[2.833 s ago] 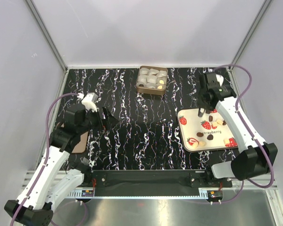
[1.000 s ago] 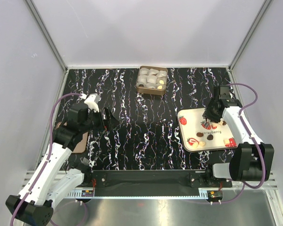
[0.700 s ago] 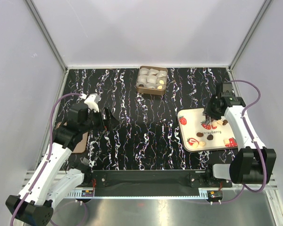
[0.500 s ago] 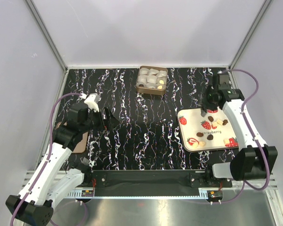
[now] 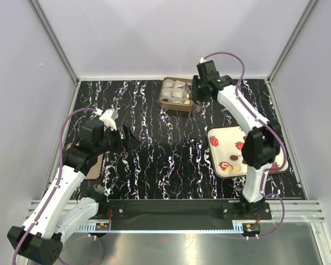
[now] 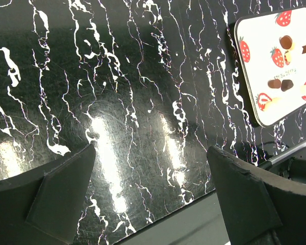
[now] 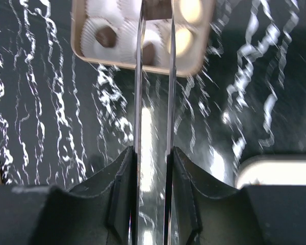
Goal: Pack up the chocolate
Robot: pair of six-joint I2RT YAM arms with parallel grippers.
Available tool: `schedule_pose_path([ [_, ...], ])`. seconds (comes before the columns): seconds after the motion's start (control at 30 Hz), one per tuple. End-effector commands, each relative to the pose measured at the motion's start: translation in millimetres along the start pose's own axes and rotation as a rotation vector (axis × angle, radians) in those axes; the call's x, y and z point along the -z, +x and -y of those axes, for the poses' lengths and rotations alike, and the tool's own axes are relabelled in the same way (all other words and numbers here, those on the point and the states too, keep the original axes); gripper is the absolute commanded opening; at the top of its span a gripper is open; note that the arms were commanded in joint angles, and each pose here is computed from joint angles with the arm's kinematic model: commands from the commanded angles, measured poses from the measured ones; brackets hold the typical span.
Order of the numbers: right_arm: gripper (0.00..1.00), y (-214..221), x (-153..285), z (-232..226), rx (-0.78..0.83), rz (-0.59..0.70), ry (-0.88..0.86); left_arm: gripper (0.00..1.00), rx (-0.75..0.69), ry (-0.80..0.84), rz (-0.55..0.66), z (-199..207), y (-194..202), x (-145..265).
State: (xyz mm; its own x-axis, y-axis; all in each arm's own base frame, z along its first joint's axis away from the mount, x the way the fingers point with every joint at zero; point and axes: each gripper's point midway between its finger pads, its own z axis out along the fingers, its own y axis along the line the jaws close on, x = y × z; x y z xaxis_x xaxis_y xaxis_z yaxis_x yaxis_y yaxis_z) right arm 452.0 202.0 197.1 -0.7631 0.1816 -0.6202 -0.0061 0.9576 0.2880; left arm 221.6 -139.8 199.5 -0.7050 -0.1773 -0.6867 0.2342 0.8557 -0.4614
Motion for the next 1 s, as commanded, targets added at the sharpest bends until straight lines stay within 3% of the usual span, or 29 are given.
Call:
schedule_pose_path([
  [0.0, 0.33, -39, -5, -32, 0.079, 0.125, -0.053, 0.99, -0.029, 0.017, 0.057, 8, -18, 5],
  [0.33, 0.35, -29, -61, -45, 0.162, 0.098, -0.04, 0.99, -0.031, 0.004, 0.05, 4, -17, 4],
  [0.97, 0.4, -13, -94, -40, 0.183, 0.053, -0.027, 0.99, -0.026, -0.015, 0.028, -2, -13, -8],
])
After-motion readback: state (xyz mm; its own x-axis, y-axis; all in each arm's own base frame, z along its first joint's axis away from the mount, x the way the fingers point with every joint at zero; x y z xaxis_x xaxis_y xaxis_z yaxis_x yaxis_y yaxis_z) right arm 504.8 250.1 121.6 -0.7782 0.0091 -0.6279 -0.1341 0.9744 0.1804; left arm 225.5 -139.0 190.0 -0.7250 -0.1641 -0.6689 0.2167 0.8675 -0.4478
